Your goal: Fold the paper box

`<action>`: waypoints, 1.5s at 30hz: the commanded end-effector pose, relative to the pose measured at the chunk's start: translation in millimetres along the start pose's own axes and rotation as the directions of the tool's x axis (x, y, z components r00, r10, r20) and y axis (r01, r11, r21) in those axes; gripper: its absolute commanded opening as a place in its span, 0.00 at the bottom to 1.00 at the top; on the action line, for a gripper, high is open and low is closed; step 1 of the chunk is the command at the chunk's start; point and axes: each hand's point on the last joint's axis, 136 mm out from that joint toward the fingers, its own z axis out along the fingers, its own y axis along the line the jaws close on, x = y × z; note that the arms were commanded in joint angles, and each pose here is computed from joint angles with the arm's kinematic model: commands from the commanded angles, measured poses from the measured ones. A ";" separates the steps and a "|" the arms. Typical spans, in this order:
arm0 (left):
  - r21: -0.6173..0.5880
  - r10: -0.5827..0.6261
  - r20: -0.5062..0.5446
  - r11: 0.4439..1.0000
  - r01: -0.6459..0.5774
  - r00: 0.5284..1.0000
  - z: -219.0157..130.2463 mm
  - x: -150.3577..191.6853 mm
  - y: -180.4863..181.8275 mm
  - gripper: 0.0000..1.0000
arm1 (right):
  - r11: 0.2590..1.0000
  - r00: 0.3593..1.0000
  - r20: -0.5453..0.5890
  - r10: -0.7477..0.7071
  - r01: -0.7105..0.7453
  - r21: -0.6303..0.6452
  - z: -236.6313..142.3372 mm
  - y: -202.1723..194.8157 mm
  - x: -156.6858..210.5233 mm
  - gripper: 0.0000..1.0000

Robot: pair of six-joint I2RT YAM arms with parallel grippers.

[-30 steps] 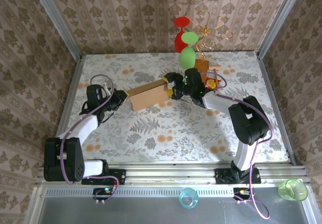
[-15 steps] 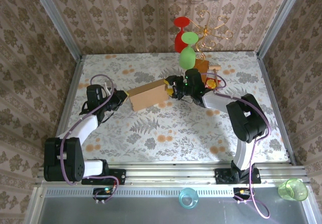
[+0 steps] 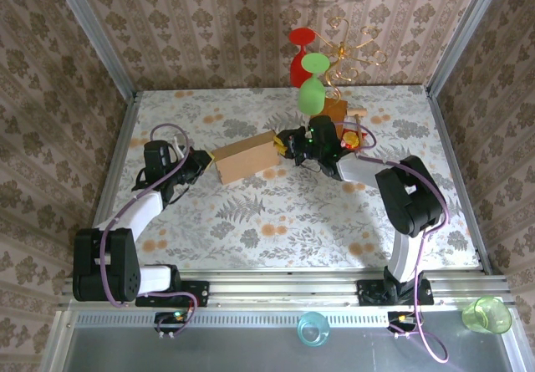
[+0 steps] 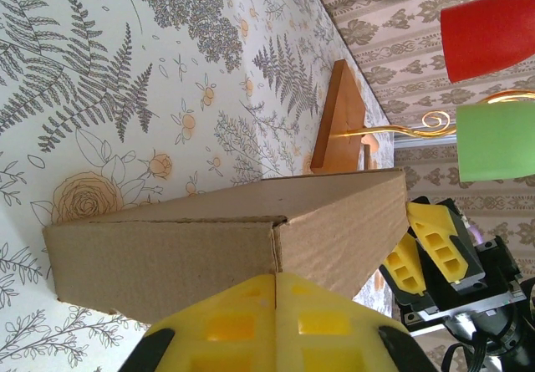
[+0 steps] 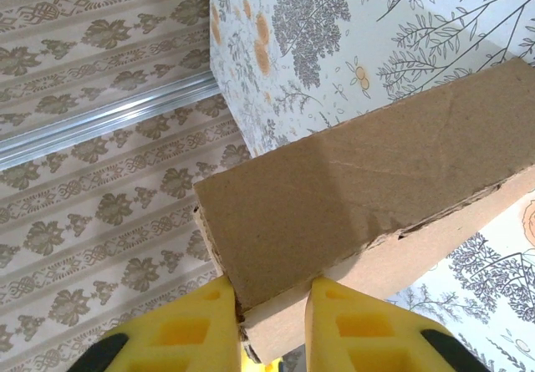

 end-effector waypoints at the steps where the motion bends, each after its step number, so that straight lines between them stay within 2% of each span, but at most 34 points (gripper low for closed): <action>1: -0.060 -0.030 -0.040 0.998 0.028 0.999 2.8 14.0 23.3 0.05 | 0.993 0.999 0.016 0.048 -0.049 0.107 -0.7 -43.0 -4.6 0.17; 8: -0.045 -0.025 -0.047 0.999 0.023 0.999 2.5 16.4 19.3 0.06 | 0.995 0.999 0.022 0.032 -0.034 0.096 -10.6 -37.7 -1.6 0.18; 14: -0.033 0.014 -0.061 0.999 -0.016 0.998 -1.7 34.7 3.3 0.07 | 0.992 0.997 0.068 -0.040 0.031 0.126 -41.0 -33.3 2.5 0.20; 18: -0.036 0.046 -0.076 0.998 -0.048 0.996 -4.8 56.8 -1.1 0.08 | 0.983 0.992 0.105 -0.069 0.049 0.177 -68.8 -54.6 6.9 0.24; 25: -0.077 0.065 -0.122 0.994 -0.075 0.990 -8.4 97.9 17.2 0.12 | 0.951 0.965 0.194 -0.175 0.115 0.287 -127.4 -92.7 11.4 0.29; 27: -0.075 0.061 -0.134 0.995 -0.071 0.989 -7.4 102.5 19.7 0.13 | 0.938 0.959 0.199 -0.202 0.131 0.321 -137.0 -98.1 11.4 0.32; 30: -0.058 0.073 -0.136 0.995 -0.081 0.988 -8.4 100.4 11.6 0.16 | 0.926 0.950 0.206 -0.236 0.156 0.343 -147.5 -97.4 9.7 0.40; 34: -0.084 0.124 -0.119 0.987 -0.134 0.985 -19.2 86.2 -1.9 0.27 | 0.883 0.912 0.218 -0.348 0.240 0.404 -168.6 -86.1 6.7 0.55; 37: -0.108 0.147 -0.092 0.982 -0.157 0.985 -34.0 66.7 -6.3 0.34 | 0.801 0.823 0.247 -0.512 0.354 0.482 -195.9 -73.9 -7.4 0.70; 38: -0.118 0.162 -0.074 0.978 -0.170 0.984 -41.0 59.3 -6.7 0.95 | 0.755 0.773 0.265 -0.576 0.380 0.534 -210.0 -72.9 -15.3 0.94; 39: -0.124 0.187 -0.049 0.974 -0.191 0.981 -47.5 51.4 -8.5 1.00 | 0.719 0.729 0.289 -0.620 0.381 0.582 -225.2 -72.7 -24.2 1.00; 40: -0.151 0.224 -0.018 0.963 -0.225 0.974 -54.8 43.8 -7.1 1.00 | 0.665 0.672 0.303 -0.676 0.379 0.643 -244.0 -72.8 -32.6 1.00; 43: -0.314 0.330 0.077 0.904 -0.291 0.941 -77.7 23.5 8.8 1.00 | 0.516 0.425 0.345 -0.837 0.402 0.757 -292.7 -58.6 -51.1 1.00; 45: -0.475 0.354 0.141 0.844 -0.251 0.924 -97.6 8.1 30.3 1.00 | 0.482 0.302 0.395 -0.868 0.317 0.817 -326.2 -58.8 -61.7 1.00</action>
